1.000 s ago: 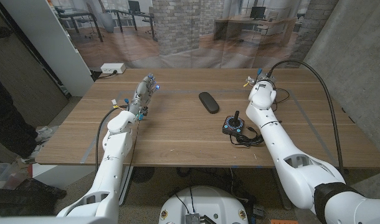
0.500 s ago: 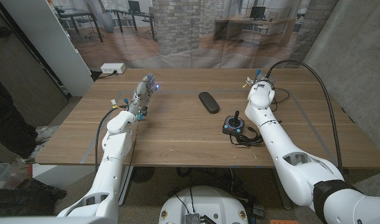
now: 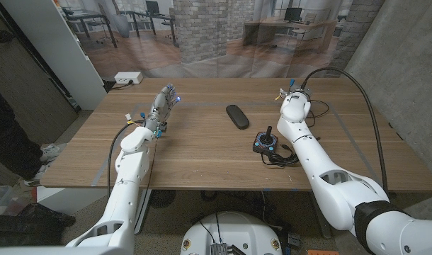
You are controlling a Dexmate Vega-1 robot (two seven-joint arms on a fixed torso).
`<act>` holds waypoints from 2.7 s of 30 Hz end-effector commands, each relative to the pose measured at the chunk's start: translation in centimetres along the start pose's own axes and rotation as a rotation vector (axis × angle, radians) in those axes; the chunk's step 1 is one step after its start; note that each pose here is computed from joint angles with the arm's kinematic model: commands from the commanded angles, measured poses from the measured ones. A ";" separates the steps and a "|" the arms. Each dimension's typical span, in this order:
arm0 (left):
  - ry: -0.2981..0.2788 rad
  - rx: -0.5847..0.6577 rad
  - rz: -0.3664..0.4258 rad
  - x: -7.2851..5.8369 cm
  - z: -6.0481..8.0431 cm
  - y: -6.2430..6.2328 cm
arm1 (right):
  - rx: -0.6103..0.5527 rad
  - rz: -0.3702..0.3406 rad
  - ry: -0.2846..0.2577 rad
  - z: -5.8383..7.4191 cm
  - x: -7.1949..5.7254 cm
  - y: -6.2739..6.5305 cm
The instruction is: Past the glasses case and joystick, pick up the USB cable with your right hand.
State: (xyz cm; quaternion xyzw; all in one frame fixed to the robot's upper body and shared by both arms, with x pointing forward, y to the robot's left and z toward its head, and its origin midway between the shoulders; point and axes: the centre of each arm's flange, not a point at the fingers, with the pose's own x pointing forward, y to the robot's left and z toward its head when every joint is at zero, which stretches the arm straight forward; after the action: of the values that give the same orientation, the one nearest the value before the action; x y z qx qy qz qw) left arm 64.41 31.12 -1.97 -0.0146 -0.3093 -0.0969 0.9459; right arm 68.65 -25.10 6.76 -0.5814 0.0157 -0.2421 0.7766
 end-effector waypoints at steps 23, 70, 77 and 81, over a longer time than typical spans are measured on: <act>-0.002 -0.003 0.005 -0.6 0.1 0.4 | -0.035 0.017 0.037 0.7 0.5 1.3; -0.037 -0.009 0.002 -1.6 0.7 0.5 | -0.065 0.087 0.102 0.8 1.1 1.9; -0.041 -0.009 0.002 -1.7 0.8 0.6 | -0.103 0.084 0.109 1.3 1.2 2.0; -0.042 -0.007 0.004 -1.7 0.9 0.7 | -0.111 0.077 0.108 1.5 1.2 2.0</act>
State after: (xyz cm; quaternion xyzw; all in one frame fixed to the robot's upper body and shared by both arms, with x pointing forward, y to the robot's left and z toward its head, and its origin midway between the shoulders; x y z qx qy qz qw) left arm 62.89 31.98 -2.28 -0.0205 -0.3260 -0.0970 0.9401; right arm 70.69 -24.22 5.64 -0.5979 0.0892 -0.2387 0.7600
